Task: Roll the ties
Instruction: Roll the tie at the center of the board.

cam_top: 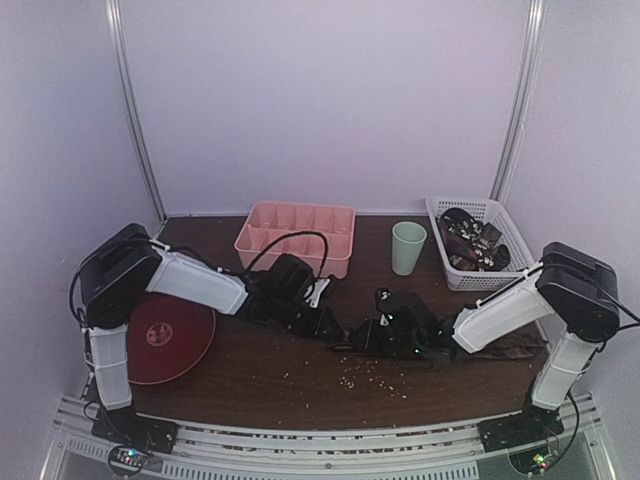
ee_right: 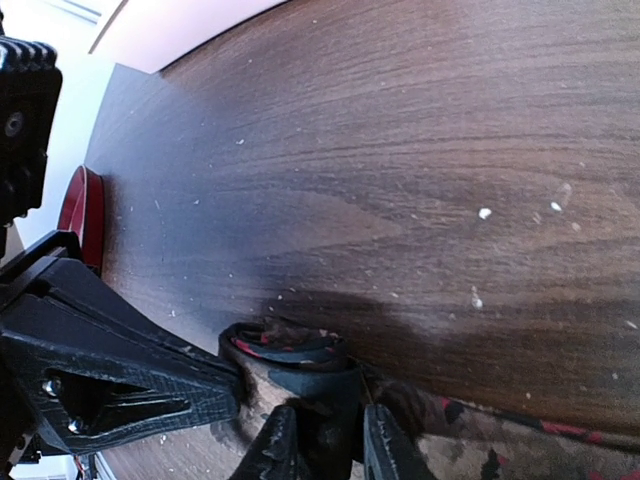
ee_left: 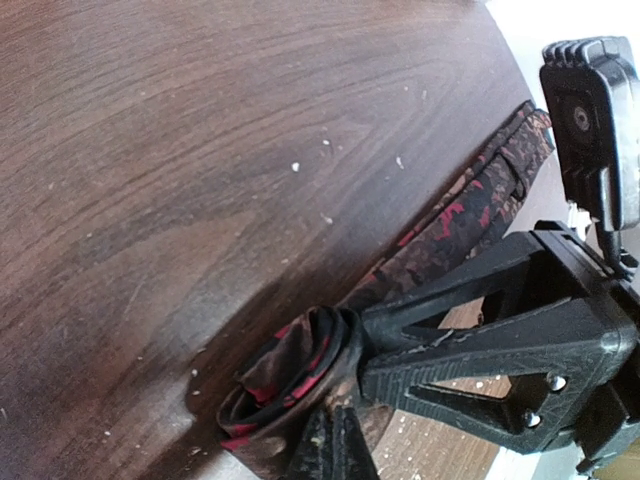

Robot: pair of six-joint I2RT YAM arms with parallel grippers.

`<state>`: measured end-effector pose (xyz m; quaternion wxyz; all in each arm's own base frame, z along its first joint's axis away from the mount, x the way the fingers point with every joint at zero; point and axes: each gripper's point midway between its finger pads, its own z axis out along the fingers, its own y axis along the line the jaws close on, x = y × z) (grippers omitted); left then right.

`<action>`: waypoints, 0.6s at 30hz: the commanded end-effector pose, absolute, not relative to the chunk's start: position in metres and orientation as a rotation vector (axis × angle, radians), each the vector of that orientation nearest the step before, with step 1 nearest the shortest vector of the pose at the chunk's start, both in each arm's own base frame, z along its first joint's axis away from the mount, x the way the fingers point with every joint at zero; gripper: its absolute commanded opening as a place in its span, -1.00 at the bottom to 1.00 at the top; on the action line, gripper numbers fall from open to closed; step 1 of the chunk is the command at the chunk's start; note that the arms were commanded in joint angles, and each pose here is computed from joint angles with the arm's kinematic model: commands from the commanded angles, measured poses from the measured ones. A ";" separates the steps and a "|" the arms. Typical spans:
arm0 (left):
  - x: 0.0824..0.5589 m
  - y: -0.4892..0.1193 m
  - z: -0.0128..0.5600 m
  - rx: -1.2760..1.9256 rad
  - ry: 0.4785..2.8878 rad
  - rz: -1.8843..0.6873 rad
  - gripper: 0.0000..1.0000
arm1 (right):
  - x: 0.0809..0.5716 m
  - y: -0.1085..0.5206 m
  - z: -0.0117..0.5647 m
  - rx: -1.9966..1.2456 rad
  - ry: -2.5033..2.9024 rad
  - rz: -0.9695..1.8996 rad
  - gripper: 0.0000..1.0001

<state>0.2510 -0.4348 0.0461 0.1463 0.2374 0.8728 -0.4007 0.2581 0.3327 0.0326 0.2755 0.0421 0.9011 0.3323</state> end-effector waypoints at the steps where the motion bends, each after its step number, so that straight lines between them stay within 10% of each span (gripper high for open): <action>1: 0.260 -0.431 0.060 0.640 2.465 -1.105 -0.98 | 0.263 0.339 0.033 0.098 2.407 0.931 -0.52; 18: 0.299 -0.383 0.104 0.934 2.165 -0.839 -0.46 | 0.251 0.379 0.033 -0.004 2.443 1.170 -0.54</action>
